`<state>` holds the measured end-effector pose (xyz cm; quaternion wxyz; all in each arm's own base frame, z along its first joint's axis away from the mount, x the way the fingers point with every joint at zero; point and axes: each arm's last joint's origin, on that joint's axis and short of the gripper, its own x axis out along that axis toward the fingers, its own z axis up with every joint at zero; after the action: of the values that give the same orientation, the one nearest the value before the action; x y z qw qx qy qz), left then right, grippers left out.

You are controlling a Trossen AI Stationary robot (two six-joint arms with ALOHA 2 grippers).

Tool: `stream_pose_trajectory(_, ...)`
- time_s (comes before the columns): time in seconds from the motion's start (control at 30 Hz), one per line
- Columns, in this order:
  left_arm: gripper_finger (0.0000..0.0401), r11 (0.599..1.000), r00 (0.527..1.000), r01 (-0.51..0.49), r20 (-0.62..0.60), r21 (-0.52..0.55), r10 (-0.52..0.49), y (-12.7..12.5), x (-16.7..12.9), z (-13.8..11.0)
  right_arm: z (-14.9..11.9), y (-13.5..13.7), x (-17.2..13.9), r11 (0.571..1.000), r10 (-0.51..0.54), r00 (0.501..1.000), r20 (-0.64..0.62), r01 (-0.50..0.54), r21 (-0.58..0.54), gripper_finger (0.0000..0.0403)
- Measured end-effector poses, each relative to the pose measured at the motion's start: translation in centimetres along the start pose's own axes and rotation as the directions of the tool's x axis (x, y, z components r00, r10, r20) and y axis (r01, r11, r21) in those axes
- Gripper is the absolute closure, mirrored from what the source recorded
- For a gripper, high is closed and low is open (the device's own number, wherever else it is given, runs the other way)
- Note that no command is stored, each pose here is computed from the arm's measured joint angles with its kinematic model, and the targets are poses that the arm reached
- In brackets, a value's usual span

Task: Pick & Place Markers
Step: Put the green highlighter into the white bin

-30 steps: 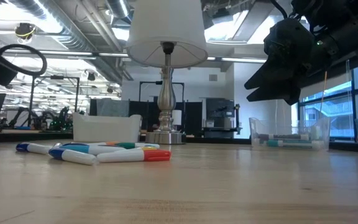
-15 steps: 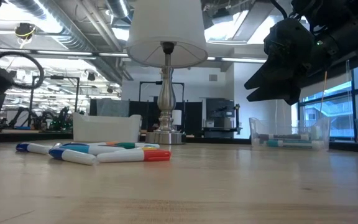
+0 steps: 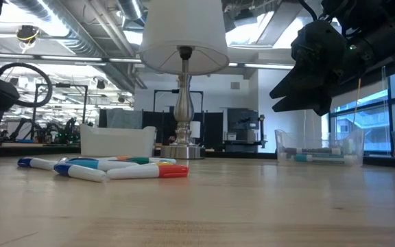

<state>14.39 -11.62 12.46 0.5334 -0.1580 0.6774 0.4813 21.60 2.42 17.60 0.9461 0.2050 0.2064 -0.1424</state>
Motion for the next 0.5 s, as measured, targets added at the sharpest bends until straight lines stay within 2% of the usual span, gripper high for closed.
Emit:
stream_pose_trajectory(0.17, 0.0399, 0.998, 0.998, 0.005, 0.066, 0.066, -0.010, -0.2, -0.9, 0.4, 0.0, 0.0, 0.0, 1.000, 0.000, 1.000, 0.000, 0.000, 0.000, 0.0185)
stream_pose_trajectory(0.37, 0.0394, 0.991, 0.976, -0.083, 0.210, 0.106, 0.059, 0.2, -4.0, 1.6, 0.1, 0.0, 0.0, 1.000, -0.010, 1.000, 0.014, 0.010, 0.002, 0.0186)
stream_pose_trajectory(0.5, 0.0393, 0.981, 0.960, -0.139, 0.261, 0.138, 0.100, 0.6, -5.1, 2.6, 0.1, 0.0, 0.0, 1.000, -0.019, 1.000, 0.019, 0.019, 0.002, 0.0186)
